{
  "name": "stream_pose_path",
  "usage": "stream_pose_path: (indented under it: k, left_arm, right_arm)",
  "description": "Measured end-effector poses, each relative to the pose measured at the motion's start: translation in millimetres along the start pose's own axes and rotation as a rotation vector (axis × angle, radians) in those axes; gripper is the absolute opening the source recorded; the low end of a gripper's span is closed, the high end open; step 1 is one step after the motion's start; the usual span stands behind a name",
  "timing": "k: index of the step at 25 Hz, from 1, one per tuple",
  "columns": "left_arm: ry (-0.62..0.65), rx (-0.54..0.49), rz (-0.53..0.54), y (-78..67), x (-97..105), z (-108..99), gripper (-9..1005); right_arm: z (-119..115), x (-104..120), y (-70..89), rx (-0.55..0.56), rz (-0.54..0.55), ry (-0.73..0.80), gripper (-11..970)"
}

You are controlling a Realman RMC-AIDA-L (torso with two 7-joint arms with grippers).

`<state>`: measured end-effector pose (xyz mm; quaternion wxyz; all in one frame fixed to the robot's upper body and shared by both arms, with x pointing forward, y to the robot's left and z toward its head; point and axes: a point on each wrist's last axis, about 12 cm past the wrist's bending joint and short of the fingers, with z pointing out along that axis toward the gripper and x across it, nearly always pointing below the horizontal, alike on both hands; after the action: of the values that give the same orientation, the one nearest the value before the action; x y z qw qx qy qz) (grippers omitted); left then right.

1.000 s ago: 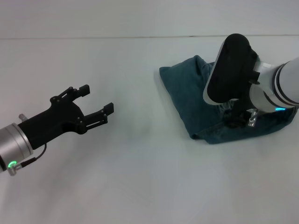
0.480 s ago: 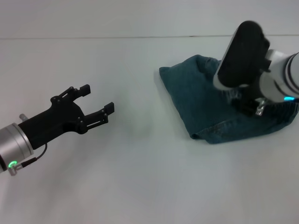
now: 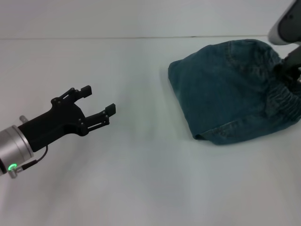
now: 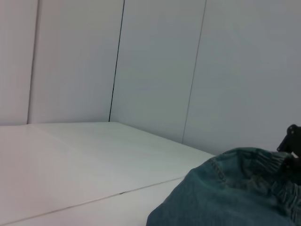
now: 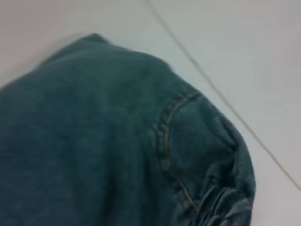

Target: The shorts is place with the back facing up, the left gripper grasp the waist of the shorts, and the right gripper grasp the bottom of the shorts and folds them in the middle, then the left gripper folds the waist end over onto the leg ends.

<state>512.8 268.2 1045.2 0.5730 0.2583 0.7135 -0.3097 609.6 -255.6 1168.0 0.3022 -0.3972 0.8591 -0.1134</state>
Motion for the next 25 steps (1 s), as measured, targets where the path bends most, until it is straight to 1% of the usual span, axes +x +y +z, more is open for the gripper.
stream_pose_path:
  k: [2,4,9,13,16,19,21,23,25]
  left_arm:
    - [-0.003,-0.001,-0.001,0.2,-0.3,-0.4,917]
    - [-0.006,-0.003,0.000,0.7,-0.8,-0.8,917]
    - [-0.010,-0.010,-0.002,2.2,-1.7,-2.1,918]
    - [-0.007,-0.009,-0.002,2.1,-1.1,-2.4,918]
    - [-0.007,-0.007,-0.003,1.8,-0.7,-3.3,918]
    - [-0.017,-0.009,-0.007,1.9,-0.6,-7.4,918]
    - [-0.027,-0.007,-0.007,1.8,-0.9,-11.9,918]
    - [-0.033,0.004,-0.003,1.3,-1.1,-17.0,918]
    - [-0.026,0.028,0.007,0.2,-0.1,-23.9,918]
  right_arm:
    - [6.5,8.2,-5.3,-0.002,0.044,-0.014,101]
    - [11.1,16.3,-9.3,-0.019,0.087,-0.032,125]
    - [7.2,33.5,-19.2,-0.045,0.173,-0.083,183]
    - [-6.1,43.6,-29.5,-0.067,0.220,-0.117,231]
    - [-26.3,49.7,-39.3,-0.078,0.255,-0.156,266]
    - [-47.8,55.9,-42.9,-0.093,0.283,-0.215,410]
    - [-59.7,60.7,-41.0,-0.125,0.296,-0.275,506]
    - [-68.2,67.6,-35.7,-0.177,0.309,-0.364,589]
    - [-69.9,78.2,-24.6,-0.242,0.311,-0.449,673]
